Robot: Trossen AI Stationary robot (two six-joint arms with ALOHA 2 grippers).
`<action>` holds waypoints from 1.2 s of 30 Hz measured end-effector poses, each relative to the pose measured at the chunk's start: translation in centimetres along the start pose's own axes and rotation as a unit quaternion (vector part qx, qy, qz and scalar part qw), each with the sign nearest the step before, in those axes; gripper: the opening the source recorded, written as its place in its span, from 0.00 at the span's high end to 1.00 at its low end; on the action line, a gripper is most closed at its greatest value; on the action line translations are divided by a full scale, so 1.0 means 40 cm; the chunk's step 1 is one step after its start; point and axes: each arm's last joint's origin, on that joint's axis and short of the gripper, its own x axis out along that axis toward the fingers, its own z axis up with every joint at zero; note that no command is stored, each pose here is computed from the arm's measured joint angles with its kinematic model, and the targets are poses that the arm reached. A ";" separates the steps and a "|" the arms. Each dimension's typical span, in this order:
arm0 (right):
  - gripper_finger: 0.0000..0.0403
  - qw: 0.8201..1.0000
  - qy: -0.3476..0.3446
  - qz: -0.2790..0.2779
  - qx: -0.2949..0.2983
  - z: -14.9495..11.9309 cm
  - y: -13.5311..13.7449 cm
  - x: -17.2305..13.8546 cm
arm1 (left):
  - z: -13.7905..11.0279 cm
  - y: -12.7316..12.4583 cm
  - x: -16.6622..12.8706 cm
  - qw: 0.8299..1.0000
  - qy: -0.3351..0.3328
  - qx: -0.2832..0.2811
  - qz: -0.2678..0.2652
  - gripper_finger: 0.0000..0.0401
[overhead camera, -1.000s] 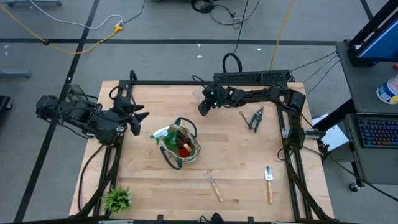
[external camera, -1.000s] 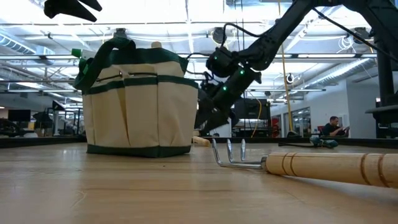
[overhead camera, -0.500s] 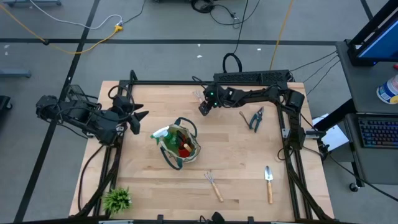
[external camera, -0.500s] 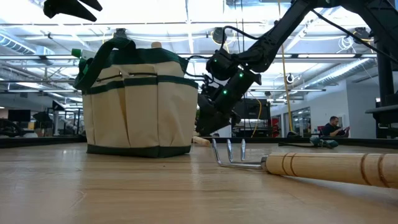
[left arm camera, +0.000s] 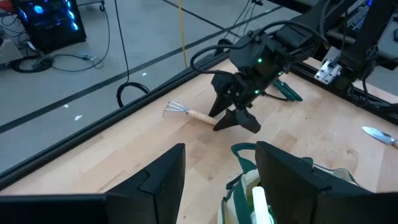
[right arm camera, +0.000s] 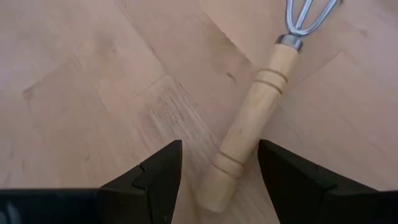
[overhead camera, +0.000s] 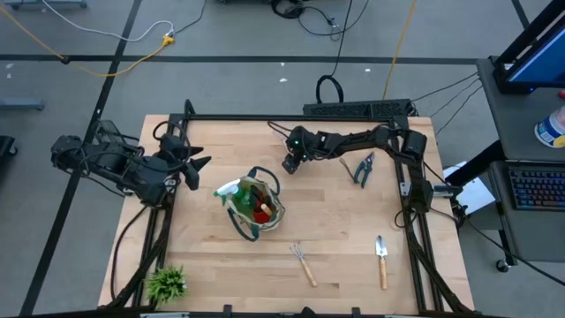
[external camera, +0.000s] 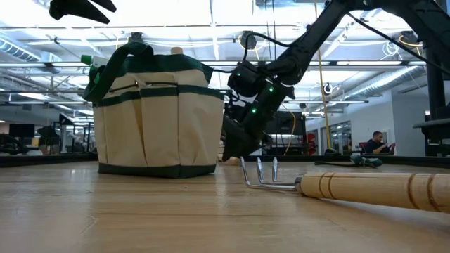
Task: Pick & Place Garden tools in Gardening bag
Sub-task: Put the top hand rake into the gardening bag
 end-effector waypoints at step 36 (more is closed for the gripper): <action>0.86 1.000 -0.028 -0.008 0.007 0.040 0.001 -0.072 | 0.001 -0.001 0.000 1.000 -0.001 -0.018 -0.001 0.50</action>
